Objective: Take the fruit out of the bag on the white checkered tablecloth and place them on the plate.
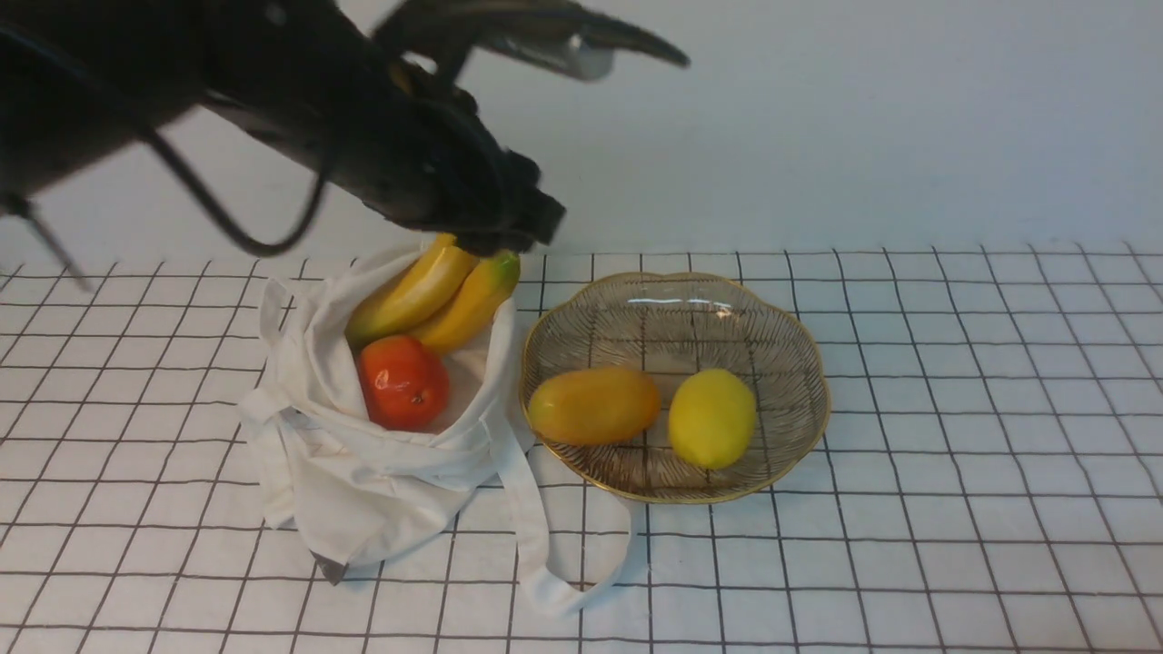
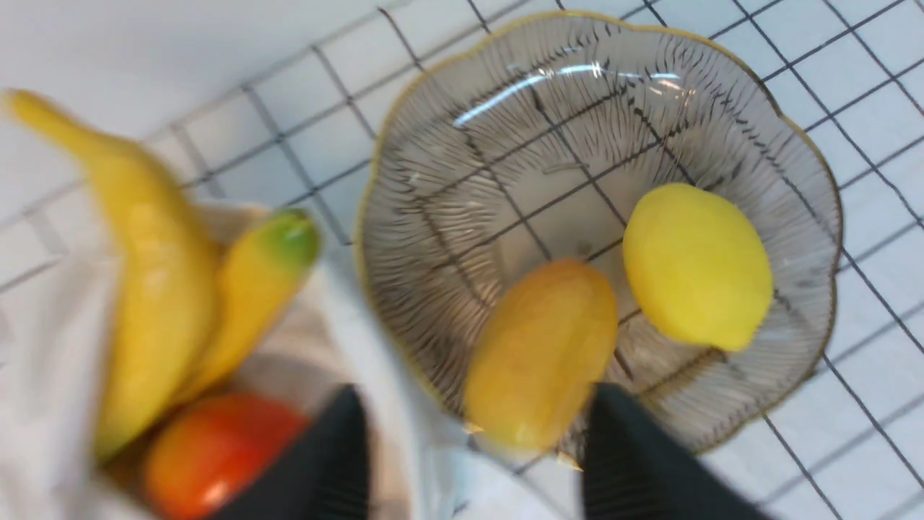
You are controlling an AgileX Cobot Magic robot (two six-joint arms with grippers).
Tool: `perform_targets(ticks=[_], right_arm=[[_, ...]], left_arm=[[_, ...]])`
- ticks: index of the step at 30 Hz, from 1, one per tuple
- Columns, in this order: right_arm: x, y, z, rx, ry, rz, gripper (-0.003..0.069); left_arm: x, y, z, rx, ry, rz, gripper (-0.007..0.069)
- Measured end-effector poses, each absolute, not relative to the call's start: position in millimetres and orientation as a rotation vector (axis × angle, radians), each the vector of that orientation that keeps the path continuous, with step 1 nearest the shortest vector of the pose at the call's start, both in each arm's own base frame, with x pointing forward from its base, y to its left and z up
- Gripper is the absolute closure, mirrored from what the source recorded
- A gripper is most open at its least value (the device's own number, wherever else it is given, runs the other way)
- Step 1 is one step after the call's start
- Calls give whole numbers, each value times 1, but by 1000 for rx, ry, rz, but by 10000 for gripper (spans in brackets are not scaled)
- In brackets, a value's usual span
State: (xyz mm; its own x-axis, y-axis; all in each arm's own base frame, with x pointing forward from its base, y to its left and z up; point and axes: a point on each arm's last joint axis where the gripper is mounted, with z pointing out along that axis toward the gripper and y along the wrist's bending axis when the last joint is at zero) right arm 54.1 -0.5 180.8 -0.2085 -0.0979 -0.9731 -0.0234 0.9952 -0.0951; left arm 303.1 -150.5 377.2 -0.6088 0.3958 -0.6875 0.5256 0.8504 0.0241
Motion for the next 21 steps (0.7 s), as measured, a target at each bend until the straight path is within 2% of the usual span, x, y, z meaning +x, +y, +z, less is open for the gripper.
perform_targets(ticks=[1, 3, 4, 5, 6, 7, 9, 14, 20, 21], right_arm=[[54, 0, 181, -89, 1780, -68, 673], [54, 0, 181, -89, 1780, -68, 673], [54, 0, 181, -89, 1780, -68, 673], [54, 0, 181, -89, 1780, -68, 673], [54, 0, 181, -89, 1780, -68, 673], [54, 0, 181, -89, 1780, -68, 673], [54, 0, 181, -89, 1780, -68, 673], [54, 0, 181, -89, 1780, -68, 673], [54, 0, 181, -89, 1780, -68, 673], [54, 0, 181, -89, 1780, -68, 673]], left_arm=[[289, -143, 394, 659, 2276, -229, 499], [263, -130, 419, 639, 2231, -234, 576], [257, -127, 425, 632, 2218, -238, 582], [226, -113, 449, 601, 2150, -266, 617], [223, -112, 451, 599, 2141, -269, 619], [195, -99, 467, 574, 2070, -298, 627], [164, -85, 476, 556, 2004, -316, 633], [98, -53, 465, 506, 1834, -336, 633], [58, -33, 429, 411, 1588, -370, 633], [49, -28, 413, 383, 1537, -383, 633]])
